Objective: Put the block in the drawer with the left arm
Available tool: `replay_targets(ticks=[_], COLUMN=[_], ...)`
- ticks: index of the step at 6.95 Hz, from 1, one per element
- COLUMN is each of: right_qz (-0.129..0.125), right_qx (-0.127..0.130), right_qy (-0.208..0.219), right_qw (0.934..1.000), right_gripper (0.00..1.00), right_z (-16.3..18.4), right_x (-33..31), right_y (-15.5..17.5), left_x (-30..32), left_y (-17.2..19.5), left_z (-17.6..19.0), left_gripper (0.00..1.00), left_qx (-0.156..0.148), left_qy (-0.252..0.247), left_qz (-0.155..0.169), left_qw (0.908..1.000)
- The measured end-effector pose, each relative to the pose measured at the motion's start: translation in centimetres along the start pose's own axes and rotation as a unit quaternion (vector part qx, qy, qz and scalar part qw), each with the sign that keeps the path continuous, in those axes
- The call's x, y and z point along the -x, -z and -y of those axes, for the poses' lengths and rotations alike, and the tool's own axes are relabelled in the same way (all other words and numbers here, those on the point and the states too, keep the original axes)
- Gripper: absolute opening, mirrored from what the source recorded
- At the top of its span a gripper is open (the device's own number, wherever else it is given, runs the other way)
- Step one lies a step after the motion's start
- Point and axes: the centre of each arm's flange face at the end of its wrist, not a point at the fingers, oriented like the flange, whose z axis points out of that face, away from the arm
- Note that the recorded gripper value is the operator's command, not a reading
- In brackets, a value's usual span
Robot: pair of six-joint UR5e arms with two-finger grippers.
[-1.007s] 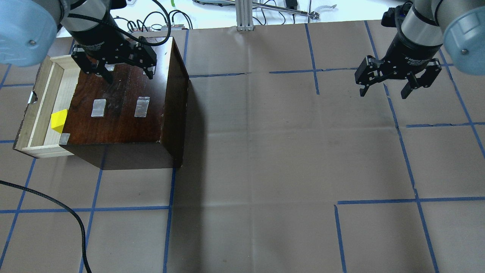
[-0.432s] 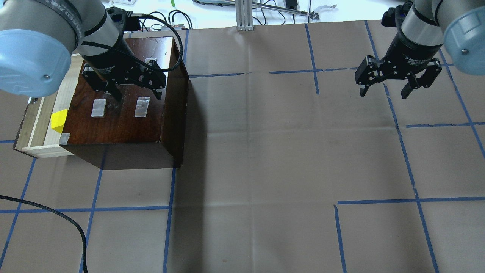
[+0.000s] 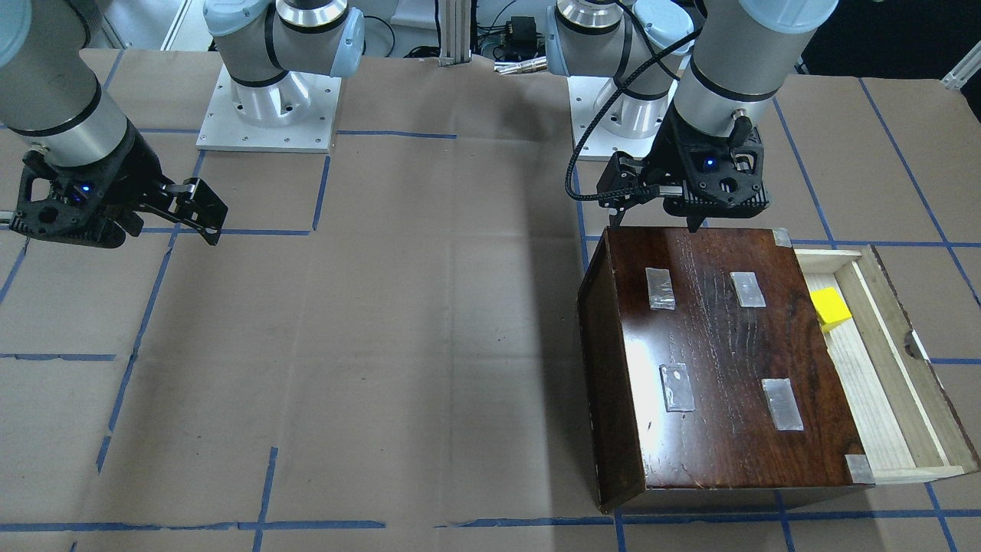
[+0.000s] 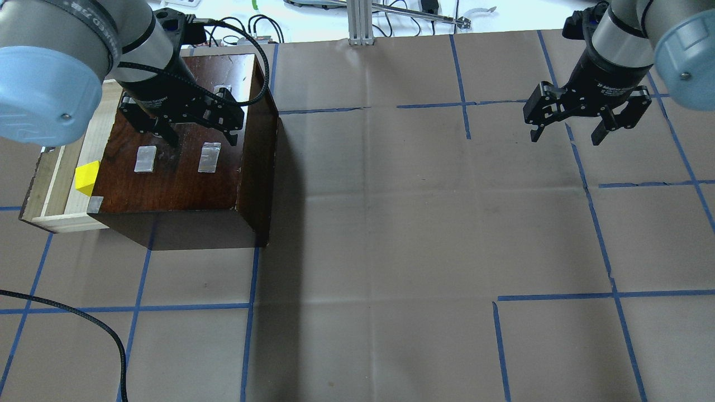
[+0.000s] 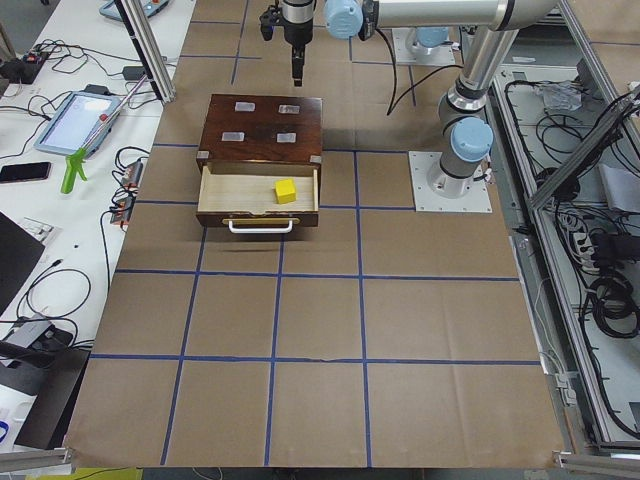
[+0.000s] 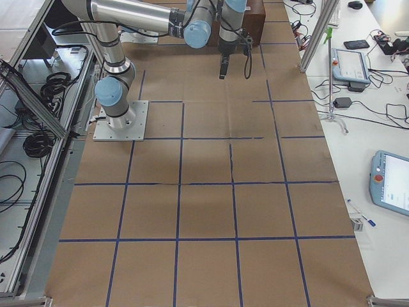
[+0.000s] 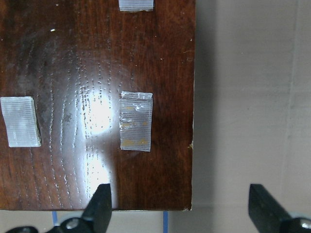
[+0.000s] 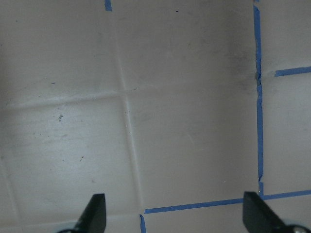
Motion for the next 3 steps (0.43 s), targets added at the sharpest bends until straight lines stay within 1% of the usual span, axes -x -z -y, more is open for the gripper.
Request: replay_targets(ticks=[3], right_qz=[0.0], right_qx=[0.0], right_qy=[0.0], right_qw=[1.0], right_gripper=[1.0], right_z=[0.01], right_x=[0.0], right_y=[0.02], left_x=[0.01], left_y=[0.11], left_z=[-0.02], left_gripper=[0.98], left_qx=[-0.002], left_qy=[-0.001], left_qz=[0.001], left_qw=[1.0])
